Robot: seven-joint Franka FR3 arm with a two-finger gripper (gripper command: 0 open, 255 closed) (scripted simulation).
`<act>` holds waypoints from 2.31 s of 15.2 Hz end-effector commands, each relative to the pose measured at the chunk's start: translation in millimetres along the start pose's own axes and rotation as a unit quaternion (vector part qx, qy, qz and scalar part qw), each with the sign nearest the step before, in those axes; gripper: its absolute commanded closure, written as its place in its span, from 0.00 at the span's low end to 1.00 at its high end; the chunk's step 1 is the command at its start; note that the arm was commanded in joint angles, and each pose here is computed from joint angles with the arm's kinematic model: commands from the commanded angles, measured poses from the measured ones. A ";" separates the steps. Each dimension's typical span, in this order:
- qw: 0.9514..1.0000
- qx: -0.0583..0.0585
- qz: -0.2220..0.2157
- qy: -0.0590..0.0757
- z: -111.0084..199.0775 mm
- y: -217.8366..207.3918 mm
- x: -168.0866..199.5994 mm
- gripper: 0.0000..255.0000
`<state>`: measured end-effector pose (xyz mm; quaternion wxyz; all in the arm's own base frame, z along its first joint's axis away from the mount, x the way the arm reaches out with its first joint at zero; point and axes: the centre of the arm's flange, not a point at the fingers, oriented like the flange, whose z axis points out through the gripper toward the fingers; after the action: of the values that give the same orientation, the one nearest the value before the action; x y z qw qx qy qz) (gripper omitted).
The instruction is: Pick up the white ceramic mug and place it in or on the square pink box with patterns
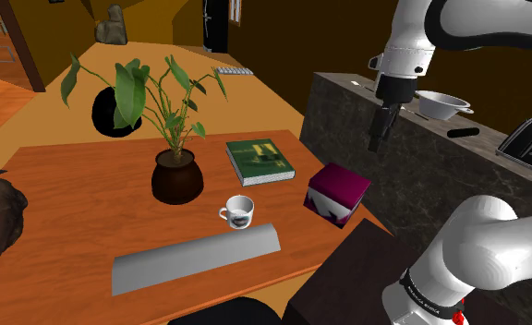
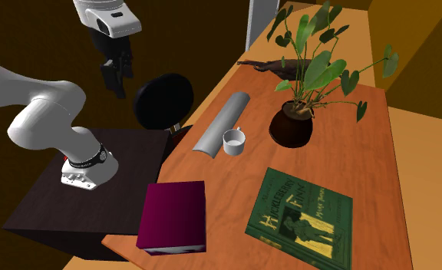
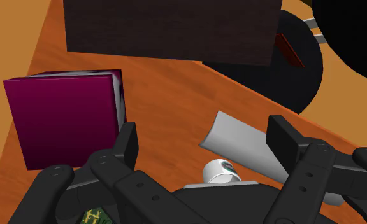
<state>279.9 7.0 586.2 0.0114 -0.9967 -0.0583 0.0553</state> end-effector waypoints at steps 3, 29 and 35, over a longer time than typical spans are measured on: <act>1.000 0.001 0.002 0.004 18.3 -3.3 17.5 0.00; 0.998 0.008 0.034 0.052 243.8 -40.3 258.8 0.00; 0.997 0.010 0.041 0.063 292.3 -47.2 317.8 0.00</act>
<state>547.1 96.4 275.0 0.0224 -0.9996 -0.0173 -0.0050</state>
